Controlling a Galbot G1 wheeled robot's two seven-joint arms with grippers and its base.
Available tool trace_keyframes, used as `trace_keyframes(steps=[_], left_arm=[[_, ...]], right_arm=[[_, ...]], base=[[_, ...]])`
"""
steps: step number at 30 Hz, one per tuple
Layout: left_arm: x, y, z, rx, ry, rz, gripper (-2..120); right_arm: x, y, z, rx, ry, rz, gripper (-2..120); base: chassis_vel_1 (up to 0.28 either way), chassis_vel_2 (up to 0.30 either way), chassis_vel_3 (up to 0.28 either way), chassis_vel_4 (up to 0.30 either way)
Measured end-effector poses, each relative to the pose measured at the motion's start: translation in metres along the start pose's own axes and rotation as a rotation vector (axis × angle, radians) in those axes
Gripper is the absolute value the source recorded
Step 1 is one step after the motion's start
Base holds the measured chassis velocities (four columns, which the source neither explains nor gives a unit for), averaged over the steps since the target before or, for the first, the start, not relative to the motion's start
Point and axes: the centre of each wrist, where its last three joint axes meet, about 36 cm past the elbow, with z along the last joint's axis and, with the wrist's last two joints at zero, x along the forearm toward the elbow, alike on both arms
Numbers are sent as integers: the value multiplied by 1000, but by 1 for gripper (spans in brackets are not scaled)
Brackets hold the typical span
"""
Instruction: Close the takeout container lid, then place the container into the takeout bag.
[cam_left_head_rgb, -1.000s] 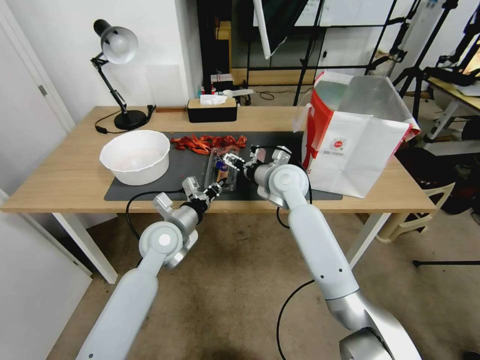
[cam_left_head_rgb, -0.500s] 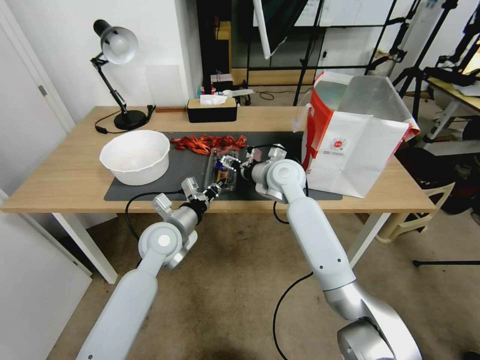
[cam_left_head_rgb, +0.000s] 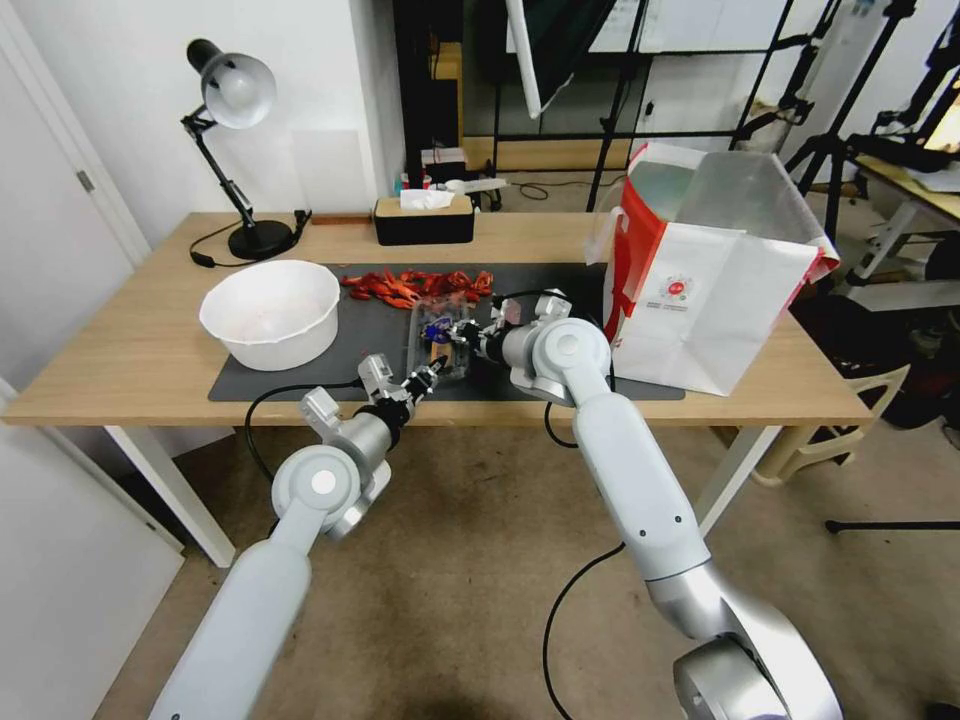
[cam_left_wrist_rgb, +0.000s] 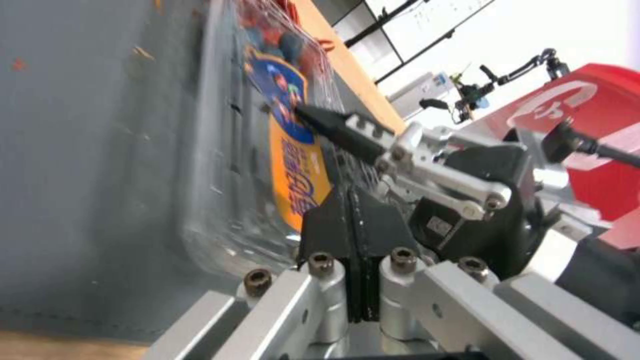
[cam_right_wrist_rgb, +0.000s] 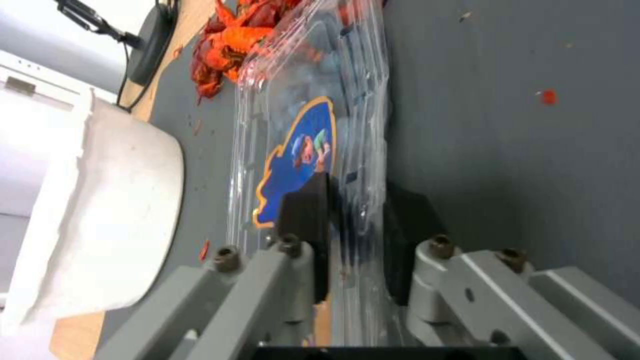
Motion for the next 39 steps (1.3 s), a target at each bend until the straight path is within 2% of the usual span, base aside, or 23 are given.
trace_keyframes(steps=[2,4,7,12,15,16,18,19,20,21,23,24,26,27,28,30,31,32,34,39], left_arm=[[1,0,0,0,-2,1,0],[10,1,-3,2,-24,10,0],[13,2,-4,1,-32,12,0],[28,6,-5,-18,-69,15,0],[49,15,-1,-101,-126,16,0],[49,15,-1,-101,-126,16,0],[66,25,6,-215,-181,10,0],[70,26,7,-242,-192,8,0],[79,34,12,-340,-234,-5,5],[79,34,12,-340,-234,-5,5],[93,52,21,-508,-329,-24,15],[93,52,21,-508,-329,-24,15],[101,64,26,-602,-374,-31,19],[116,91,36,-734,-444,-35,35],[116,91,36,-734,-444,-35,35],[122,102,38,-774,-464,-43,41],[127,109,38,-802,-475,-51,49],[127,109,38,-802,-475,-51,49],[134,118,40,-842,-488,-74,59],[148,129,51,-865,-477,-124,77]], right_arm=[[0,0,0,-1,-1,0,12],[2,-2,0,-9,-12,-9,3],[3,-2,-1,-11,-15,-12,0],[6,-3,-3,-18,-32,-29,0],[10,-3,-7,-22,-51,-47,0],[10,-3,-7,-22,-51,-47,0],[14,-2,-11,-24,-70,-72,0],[15,-1,-11,-24,-74,-77,0],[17,0,-12,-23,-87,-98,0],[17,0,-12,-23,-87,-98,0],[22,3,-14,-16,-117,-137,0],[22,3,-14,-16,-117,-137,0],[27,6,-15,-11,-144,-160,0],[42,10,-21,2,-204,-208,0],[42,10,-21,2,-204,-208,0],[52,16,-26,11,-228,-233,0],[60,20,-30,23,-250,-249,0],[60,20,-30,23,-250,-249,0],[72,23,-34,39,-283,-268,0],[87,25,-39,71,-356,-285,0]], base=[[0,0,0,0],[0,0,0,0],[0,0,0,0],[0,0,0,0],[0,0,0,0],[0,0,0,0],[0,0,0,0],[0,0,0,0],[0,0,0,0],[0,0,0,0],[0,0,0,0],[0,0,0,0],[0,0,0,0],[0,0,0,0],[0,0,0,0],[0,0,0,0],[0,0,0,0],[0,0,0,0],[0,0,0,0],[0,0,0,0]])
